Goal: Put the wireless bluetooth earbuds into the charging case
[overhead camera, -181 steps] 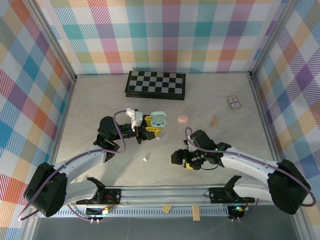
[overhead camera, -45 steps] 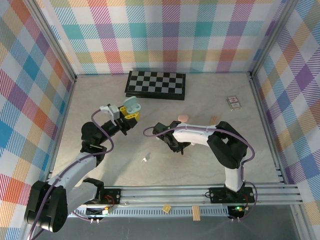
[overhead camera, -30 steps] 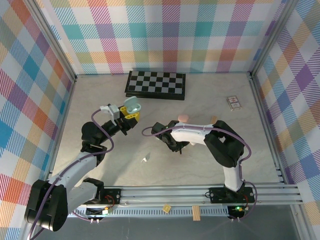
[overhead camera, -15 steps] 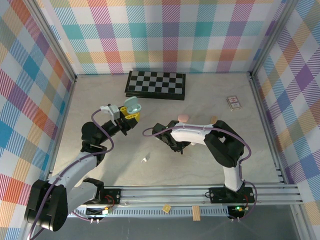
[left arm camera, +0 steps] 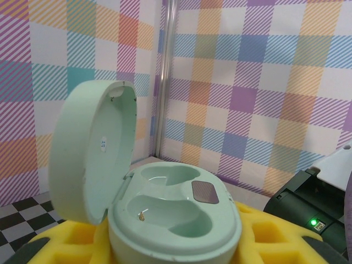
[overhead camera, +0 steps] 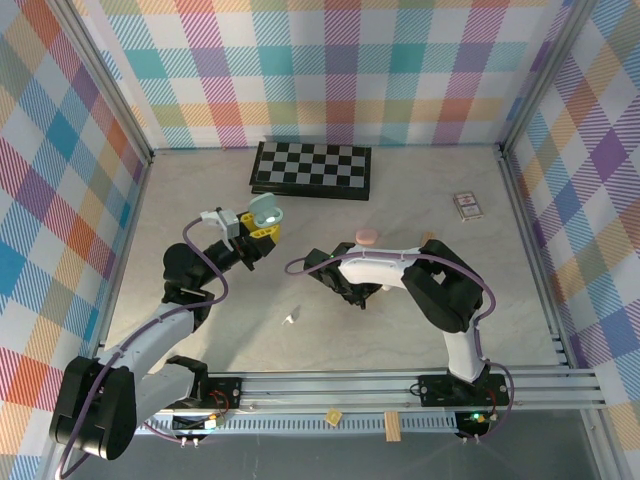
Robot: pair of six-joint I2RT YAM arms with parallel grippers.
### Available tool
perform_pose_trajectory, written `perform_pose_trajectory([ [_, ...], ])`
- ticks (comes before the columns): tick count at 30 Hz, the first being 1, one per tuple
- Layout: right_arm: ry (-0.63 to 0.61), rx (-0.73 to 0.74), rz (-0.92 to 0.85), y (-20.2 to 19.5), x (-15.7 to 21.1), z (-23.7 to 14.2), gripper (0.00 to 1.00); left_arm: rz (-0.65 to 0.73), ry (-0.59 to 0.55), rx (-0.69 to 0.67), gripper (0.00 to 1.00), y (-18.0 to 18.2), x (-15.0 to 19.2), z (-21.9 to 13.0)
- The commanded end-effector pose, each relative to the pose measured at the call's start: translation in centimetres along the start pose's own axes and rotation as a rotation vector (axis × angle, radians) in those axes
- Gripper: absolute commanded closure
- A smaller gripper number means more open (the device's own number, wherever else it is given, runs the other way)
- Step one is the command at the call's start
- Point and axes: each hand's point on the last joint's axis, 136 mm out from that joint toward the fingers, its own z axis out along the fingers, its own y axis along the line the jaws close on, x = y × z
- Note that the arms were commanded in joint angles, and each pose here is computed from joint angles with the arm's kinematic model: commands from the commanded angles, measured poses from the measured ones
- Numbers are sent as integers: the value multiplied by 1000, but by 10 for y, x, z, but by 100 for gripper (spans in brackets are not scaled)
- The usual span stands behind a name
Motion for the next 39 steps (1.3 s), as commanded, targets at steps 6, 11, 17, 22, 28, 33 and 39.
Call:
perform_pose_trajectory([
  [6, -3, 21, -12, -6, -4, -3, 81, 36, -46, 27, 70, -4, -15, -1],
  [11, -28, -66, 43, -4, -7, -8, 81, 33, -42, 31, 70, -5, -14, -1],
  [17, -66, -220, 132, 4, -12, -22, 81, 44, -29, 45, 69, -6, -10, -1],
  [22, -90, -354, 229, 11, -16, -31, 81, 38, -25, 54, 69, -7, -9, 0],
  [28, -133, -503, 369, 10, -21, -43, 81, 34, -24, 57, 69, -7, -7, 1],
  [33, -174, -592, 486, 1, -23, -49, 82, 24, -31, 65, 69, -6, -7, 2],
  [39, -200, -651, 568, -3, -20, -50, 82, 13, -38, 83, 69, -8, -6, 6],
])
